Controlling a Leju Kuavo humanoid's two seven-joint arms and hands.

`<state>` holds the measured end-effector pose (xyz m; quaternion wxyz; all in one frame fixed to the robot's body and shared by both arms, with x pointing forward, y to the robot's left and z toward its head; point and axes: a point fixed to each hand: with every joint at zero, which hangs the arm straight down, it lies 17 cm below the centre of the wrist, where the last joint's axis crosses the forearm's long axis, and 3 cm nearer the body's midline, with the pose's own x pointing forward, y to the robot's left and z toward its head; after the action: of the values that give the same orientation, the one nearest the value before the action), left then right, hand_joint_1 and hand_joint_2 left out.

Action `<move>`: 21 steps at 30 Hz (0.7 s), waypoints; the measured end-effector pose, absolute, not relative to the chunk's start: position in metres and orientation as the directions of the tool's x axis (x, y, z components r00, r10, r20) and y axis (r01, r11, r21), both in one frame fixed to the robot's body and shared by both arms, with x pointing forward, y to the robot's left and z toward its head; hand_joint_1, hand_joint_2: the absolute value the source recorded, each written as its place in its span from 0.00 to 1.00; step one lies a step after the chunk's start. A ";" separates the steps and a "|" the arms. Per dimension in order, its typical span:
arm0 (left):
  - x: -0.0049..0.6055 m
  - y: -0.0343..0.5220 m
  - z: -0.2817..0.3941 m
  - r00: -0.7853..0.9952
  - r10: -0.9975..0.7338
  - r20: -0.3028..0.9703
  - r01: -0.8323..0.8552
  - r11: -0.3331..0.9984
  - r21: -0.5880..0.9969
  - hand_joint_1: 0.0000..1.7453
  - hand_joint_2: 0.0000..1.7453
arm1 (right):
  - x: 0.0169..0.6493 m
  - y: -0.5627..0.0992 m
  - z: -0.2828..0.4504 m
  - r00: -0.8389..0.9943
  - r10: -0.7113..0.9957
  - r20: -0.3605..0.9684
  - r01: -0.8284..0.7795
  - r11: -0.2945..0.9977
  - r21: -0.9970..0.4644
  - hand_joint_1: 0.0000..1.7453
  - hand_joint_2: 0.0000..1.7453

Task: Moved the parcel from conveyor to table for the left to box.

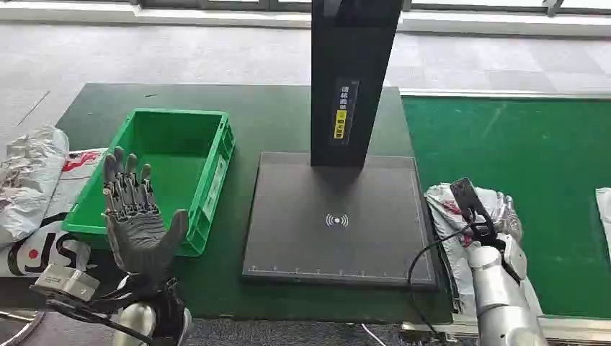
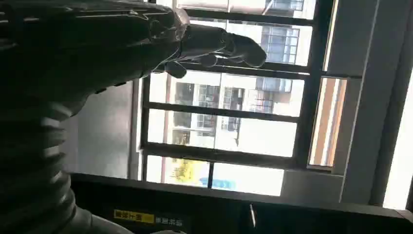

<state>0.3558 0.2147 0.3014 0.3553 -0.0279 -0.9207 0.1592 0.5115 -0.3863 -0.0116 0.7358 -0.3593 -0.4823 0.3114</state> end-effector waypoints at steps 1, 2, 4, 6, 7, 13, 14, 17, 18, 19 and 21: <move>0.356 0.215 0.302 -0.746 0.164 0.645 -0.063 0.948 -0.313 0.00 1.00 | 0.512 -0.379 -0.013 0.315 0.800 0.511 -0.127 0.569 -0.812 0.00 1.00; 0.355 0.215 0.302 -0.748 0.163 0.644 -0.063 0.948 -0.313 0.00 1.00 | 0.512 -0.374 -0.013 0.297 0.796 0.527 -0.138 0.582 -0.801 0.00 1.00; 0.355 0.216 0.303 -0.749 0.163 0.643 -0.063 0.947 -0.314 0.00 1.00 | 0.511 -0.368 -0.017 0.287 0.789 0.543 -0.159 0.598 -0.785 0.00 1.00; 0.354 0.217 0.302 -0.747 0.166 0.644 -0.063 0.947 -0.316 0.00 1.00 | 0.507 -0.368 -0.025 0.311 0.786 0.534 -0.180 0.601 -0.779 0.00 1.00; 0.353 0.217 0.301 -0.745 0.165 0.646 -0.064 0.947 -0.316 0.00 1.00 | 0.504 -0.368 -0.031 0.330 0.783 0.527 -0.196 0.603 -0.774 0.00 1.00; 0.352 0.219 0.298 -0.742 0.170 0.649 -0.057 0.948 -0.314 0.00 1.00 | 0.466 -0.383 -0.082 0.487 0.784 0.386 -0.356 0.581 -0.732 1.00 1.00; 0.353 0.218 0.297 -0.740 0.171 0.650 -0.057 0.948 -0.313 0.00 1.00 | 0.458 -0.390 -0.088 0.517 0.779 0.354 -0.371 0.577 -0.727 1.00 1.00; 0.354 0.217 0.295 -0.736 0.172 0.655 -0.057 0.948 -0.313 0.00 1.00 | 0.444 -0.399 -0.101 0.558 0.770 0.310 -0.404 0.578 -0.709 1.00 1.00; 0.354 0.217 0.294 -0.735 0.172 0.656 -0.057 0.948 -0.313 0.00 1.00 | 0.441 -0.400 -0.104 0.563 0.769 0.304 -0.411 0.579 -0.705 1.00 1.00; 0.354 0.217 0.294 -0.734 0.173 0.657 -0.058 0.948 -0.314 0.00 1.00 | 0.440 -0.402 -0.105 0.566 0.768 0.299 -0.413 0.578 -0.703 1.00 1.00; 0.354 0.217 0.294 -0.734 0.172 0.657 -0.059 0.947 -0.314 0.00 1.00 | 0.439 -0.403 -0.106 0.568 0.768 0.295 -0.418 0.579 -0.700 1.00 1.00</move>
<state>0.3542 0.2172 0.2940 0.3634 -0.0306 -0.9174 0.1592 0.4388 -0.4035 -0.1058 0.8363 -0.2913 -0.3001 0.3547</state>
